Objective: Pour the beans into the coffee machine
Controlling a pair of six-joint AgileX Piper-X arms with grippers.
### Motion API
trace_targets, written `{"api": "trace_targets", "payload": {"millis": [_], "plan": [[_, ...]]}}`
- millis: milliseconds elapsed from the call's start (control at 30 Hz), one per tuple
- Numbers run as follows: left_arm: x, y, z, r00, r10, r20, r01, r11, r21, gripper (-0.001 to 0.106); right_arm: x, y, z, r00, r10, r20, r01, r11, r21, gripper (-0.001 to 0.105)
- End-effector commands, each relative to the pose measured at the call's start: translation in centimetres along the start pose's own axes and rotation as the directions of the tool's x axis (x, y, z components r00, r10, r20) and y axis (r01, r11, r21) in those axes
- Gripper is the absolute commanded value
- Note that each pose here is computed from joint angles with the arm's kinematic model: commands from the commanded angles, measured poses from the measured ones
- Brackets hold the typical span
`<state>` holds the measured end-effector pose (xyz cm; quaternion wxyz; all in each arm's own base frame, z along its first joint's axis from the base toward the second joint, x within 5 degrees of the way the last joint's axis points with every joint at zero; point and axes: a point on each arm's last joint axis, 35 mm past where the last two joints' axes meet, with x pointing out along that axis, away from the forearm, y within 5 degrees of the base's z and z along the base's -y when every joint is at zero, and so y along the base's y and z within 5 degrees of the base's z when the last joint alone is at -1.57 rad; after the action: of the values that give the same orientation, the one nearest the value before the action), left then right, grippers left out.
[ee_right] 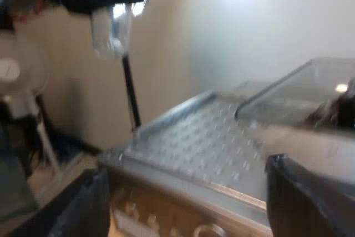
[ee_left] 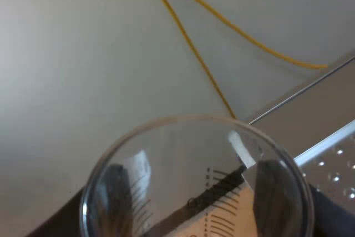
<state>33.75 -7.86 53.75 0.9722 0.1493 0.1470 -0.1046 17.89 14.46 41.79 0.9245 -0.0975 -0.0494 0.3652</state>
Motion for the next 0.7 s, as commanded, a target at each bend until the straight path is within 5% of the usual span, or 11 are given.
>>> {"api": "trace_targets", "payload": {"millis": [33, 233, 467, 700], "plan": [[-1.5, 1.0, 0.0, 1.0, -0.03, 0.008, 0.031, 0.996, -0.08, 0.028, -0.9, 0.1, 0.4, 0.999, 0.038, -0.003, -0.038, 0.999, -0.005, 0.062], [-2.4, 2.1, -1.1, 0.998, -0.055, 0.001, 0.055, 0.988, -0.144, 0.028, -2.4, 0.3, 0.7, 0.998, 0.057, -0.029, -0.058, 0.998, -0.035, 0.062], [-3.1, 1.5, -3.6, 0.997, -0.065, -0.048, 0.057, 0.987, -0.149, 0.028, -4.0, 0.7, 0.5, 0.988, 0.136, -0.08, -0.138, 0.99, -0.031, 0.062], [-4.4, 0.7, -6.3, 0.999, -0.048, 0.005, 0.049, 0.987, -0.156, 0.028, -4.7, 1.0, 0.4, 0.975, 0.203, -0.092, -0.206, 0.978, -0.022, 0.062]]}}
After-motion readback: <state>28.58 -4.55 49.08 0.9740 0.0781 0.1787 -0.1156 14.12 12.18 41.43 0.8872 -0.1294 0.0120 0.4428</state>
